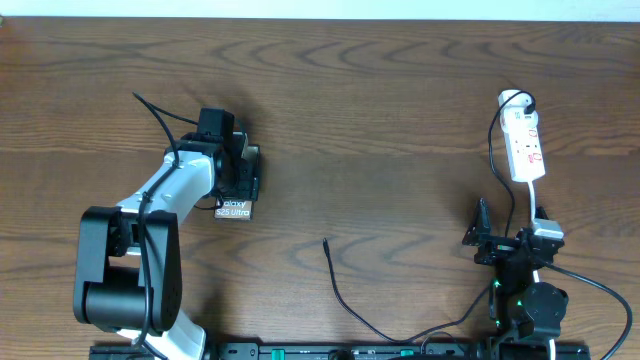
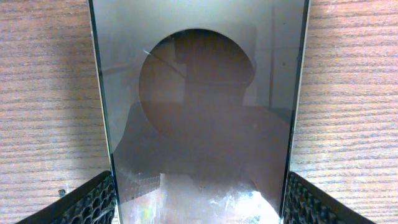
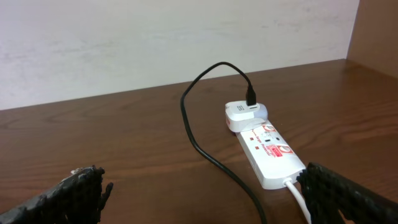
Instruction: Plug charger to phone and switch on socket
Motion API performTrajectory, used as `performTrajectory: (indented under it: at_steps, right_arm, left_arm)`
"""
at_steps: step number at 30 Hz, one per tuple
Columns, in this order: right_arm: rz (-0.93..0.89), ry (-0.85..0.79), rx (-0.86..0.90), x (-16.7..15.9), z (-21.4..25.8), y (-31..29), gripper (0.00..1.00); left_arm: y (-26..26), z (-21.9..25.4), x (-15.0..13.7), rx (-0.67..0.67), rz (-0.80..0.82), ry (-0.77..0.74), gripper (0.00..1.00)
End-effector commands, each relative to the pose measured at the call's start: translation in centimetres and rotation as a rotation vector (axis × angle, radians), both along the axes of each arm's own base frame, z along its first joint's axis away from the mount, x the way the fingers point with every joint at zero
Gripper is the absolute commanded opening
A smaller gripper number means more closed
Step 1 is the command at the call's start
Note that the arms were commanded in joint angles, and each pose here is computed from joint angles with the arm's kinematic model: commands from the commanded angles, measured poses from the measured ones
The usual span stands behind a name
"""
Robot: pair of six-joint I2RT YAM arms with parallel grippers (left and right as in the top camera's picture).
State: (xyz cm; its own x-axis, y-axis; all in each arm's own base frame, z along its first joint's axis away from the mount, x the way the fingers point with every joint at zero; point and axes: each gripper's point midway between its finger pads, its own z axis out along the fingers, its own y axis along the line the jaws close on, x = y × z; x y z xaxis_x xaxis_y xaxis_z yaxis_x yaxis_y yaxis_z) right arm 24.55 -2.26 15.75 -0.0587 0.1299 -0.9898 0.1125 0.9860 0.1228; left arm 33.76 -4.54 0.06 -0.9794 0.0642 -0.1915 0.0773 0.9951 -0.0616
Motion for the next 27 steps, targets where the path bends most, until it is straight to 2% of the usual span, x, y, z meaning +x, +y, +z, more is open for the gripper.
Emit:
performTrajectory:
  at_steps: [1, 27]
  right_arm:
    - [-0.004, -0.004, 0.014, -0.04, 0.02, -0.01, 0.99]
    - [-0.004, -0.004, 0.014, -0.04, 0.02, -0.01, 0.99]
  left_arm:
    - [0.36, -1.88, -2.03, 0.009, -0.001, 0.074, 0.07]
    - [1.21, -2.54, -2.83, 0.055, 0.006, 0.095, 0.07]
